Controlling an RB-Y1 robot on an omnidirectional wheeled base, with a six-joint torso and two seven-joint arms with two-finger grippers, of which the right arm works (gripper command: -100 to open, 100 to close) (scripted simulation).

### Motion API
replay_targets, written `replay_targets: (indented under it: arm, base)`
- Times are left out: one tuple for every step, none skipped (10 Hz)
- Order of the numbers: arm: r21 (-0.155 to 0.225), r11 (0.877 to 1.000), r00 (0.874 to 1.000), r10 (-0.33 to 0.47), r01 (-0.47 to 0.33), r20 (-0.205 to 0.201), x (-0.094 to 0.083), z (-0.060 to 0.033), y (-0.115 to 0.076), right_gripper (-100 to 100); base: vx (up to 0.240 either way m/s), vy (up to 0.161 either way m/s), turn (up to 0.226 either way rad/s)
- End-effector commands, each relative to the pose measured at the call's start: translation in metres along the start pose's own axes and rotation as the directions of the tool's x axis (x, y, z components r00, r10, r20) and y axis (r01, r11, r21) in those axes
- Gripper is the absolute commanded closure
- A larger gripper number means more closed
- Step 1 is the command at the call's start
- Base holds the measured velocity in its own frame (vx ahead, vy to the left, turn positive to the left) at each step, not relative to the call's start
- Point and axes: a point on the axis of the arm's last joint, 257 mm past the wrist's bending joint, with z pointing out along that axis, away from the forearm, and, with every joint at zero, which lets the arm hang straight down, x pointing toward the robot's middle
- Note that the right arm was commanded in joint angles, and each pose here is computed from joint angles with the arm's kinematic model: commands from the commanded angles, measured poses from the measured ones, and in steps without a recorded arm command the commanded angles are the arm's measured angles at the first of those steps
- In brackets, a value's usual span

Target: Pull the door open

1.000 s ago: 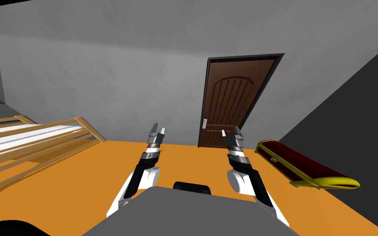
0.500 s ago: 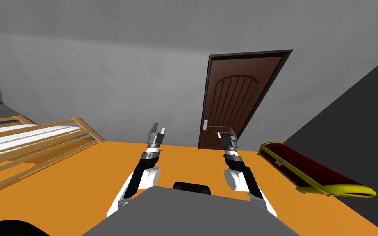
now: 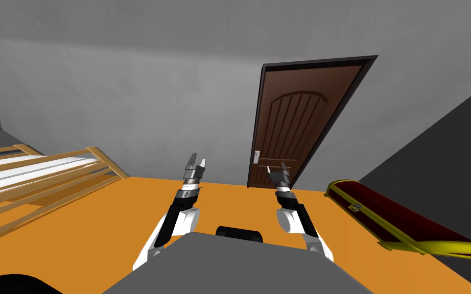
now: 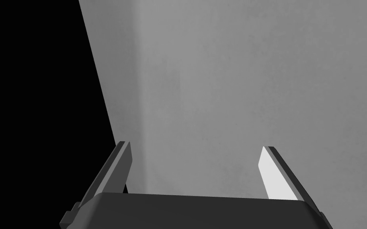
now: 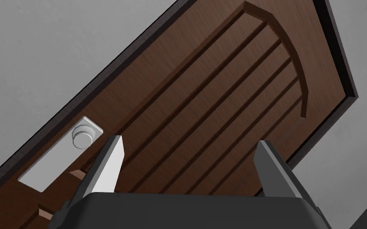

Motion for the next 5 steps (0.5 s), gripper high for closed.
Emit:
replay_targets:
  arm:
    - [0.027, 0.997, 0.997, 0.071, -0.072, 0.018, -0.01, -0.0011, -0.013, -100]
    - [0.042, 0.993, 0.993, 0.112, -0.113, 0.03, -0.016, -0.0013, -0.022, -100]
    - [0.055, 0.986, 0.987, 0.152, -0.155, 0.044, -0.023, -0.0017, -0.029, -100]
    - [0.068, 0.978, 0.98, 0.191, -0.195, 0.059, -0.029, -0.0021, -0.037, -100]
    - [0.079, 0.969, 0.97, 0.229, -0.235, 0.076, -0.035, -0.0028, -0.045, -100]
  base:
    - [0.092, -0.001, 0.015]
    - [0.099, -0.006, 0.011]
    - [0.1, -0.007, 0.014]
    - [0.101, -0.024, 0.011]
    - [0.102, -0.029, 0.014]
